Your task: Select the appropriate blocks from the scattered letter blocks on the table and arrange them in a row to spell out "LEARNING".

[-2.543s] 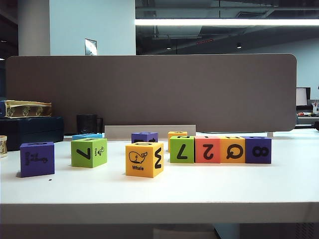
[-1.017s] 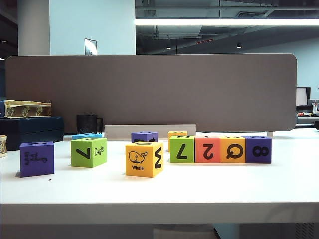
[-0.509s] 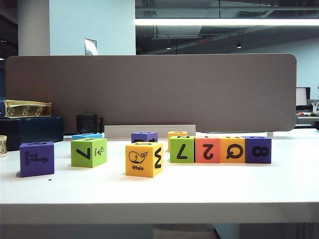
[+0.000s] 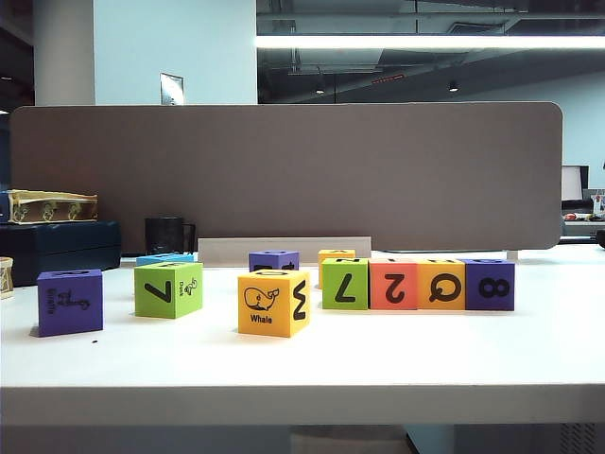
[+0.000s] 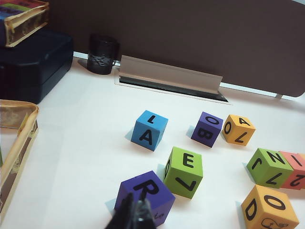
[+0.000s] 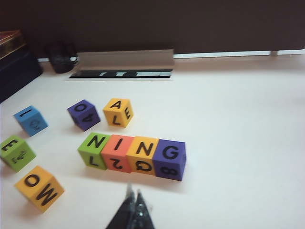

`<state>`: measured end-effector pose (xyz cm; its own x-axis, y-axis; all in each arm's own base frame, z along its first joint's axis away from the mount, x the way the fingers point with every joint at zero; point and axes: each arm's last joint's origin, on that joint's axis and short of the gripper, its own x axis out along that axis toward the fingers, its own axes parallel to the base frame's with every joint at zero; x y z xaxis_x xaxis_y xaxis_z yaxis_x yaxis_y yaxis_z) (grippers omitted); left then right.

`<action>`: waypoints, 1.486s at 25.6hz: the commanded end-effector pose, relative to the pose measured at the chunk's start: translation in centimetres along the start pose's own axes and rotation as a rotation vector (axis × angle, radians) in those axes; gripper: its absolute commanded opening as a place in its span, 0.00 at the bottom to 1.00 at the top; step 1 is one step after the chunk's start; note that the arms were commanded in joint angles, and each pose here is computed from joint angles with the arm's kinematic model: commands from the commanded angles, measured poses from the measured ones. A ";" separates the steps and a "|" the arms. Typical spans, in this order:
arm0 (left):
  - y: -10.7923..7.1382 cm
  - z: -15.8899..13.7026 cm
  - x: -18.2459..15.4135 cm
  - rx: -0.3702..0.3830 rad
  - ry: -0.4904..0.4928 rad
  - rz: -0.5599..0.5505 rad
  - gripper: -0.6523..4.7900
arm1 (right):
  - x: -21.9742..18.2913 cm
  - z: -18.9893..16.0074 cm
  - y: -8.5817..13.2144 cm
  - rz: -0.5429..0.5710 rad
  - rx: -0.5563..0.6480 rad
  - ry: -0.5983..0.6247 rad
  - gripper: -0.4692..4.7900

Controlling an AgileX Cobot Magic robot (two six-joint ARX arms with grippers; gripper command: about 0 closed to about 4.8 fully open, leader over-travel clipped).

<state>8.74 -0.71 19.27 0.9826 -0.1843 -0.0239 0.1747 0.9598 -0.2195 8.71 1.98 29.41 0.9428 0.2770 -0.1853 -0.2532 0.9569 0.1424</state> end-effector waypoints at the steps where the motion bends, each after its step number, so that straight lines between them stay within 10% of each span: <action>1: -0.2 0.6 -0.2 0.006 -0.010 -0.010 0.11 | 0.3 0.8 0.2 0.050 -0.006 0.013 0.09; 18: -1.0 3.5 -0.5 0.006 0.016 -0.056 0.11 | 1.9 3.6 1.1 0.111 -0.078 0.132 0.09; 38: -1.1 9.1 9.0 0.127 0.360 -0.124 0.11 | 3.7 2.5 3.9 0.315 -0.165 0.273 0.09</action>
<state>17.59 -1.42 27.78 0.8729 -0.3334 -0.3562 0.2968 0.9423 -0.1549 11.62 6.39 31.54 0.7295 0.5445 -0.4139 -0.5650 0.8208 0.0840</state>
